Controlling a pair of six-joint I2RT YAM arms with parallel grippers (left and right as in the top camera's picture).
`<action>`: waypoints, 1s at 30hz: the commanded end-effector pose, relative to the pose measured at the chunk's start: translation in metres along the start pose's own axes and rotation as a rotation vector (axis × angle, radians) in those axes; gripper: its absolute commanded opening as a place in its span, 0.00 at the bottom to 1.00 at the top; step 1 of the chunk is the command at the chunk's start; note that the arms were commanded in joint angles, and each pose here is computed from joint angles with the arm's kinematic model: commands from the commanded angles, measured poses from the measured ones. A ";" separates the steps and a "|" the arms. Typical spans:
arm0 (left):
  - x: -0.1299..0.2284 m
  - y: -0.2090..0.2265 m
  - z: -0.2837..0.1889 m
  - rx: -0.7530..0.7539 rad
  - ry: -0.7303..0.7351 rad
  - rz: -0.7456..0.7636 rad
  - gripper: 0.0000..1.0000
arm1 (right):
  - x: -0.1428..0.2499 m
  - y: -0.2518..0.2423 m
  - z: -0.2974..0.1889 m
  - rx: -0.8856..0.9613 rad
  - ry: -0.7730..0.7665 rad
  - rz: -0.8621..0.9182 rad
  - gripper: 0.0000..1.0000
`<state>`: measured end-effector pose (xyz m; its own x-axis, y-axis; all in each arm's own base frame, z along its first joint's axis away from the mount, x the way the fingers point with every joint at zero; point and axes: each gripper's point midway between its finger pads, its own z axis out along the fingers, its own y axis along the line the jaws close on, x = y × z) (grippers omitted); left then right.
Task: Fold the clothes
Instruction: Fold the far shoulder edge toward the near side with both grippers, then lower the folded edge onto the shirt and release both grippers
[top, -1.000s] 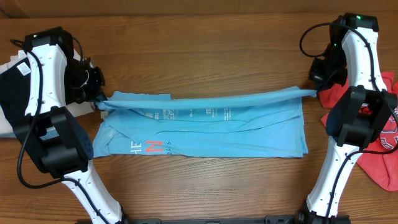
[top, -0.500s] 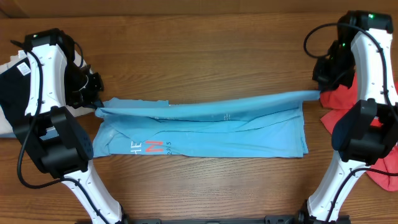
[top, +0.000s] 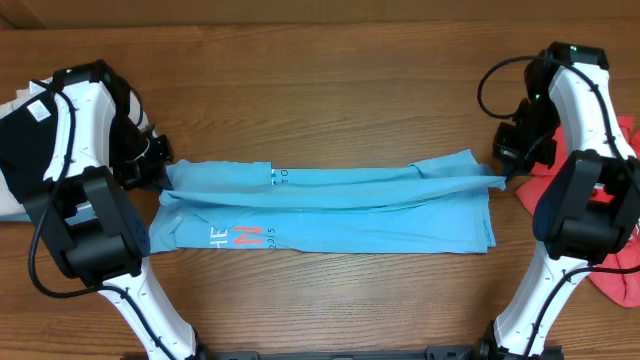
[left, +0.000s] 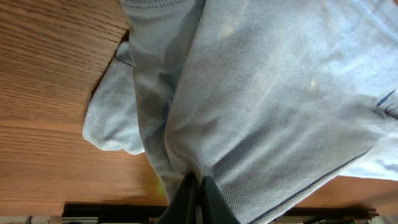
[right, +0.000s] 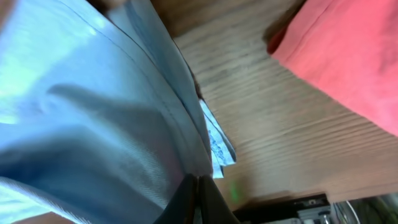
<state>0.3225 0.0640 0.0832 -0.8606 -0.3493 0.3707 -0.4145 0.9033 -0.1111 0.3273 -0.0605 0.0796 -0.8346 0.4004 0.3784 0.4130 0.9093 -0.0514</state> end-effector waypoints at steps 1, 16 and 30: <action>0.005 0.002 -0.009 -0.010 -0.027 0.018 0.04 | 0.007 -0.005 0.009 0.025 0.035 -0.002 0.04; 0.013 0.007 -0.007 -0.037 0.007 0.012 0.04 | 0.019 -0.009 0.024 0.045 0.098 -0.001 0.06; 0.023 0.011 0.011 -0.043 0.067 0.004 0.04 | 0.021 -0.011 0.026 0.052 0.108 -0.001 0.08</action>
<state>0.2995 0.0613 0.0732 -0.8258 -0.3397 0.4502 -0.4152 0.9064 -0.0776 0.2984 -0.0582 0.0633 -0.7898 0.3910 0.4726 0.3965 0.9133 -0.0930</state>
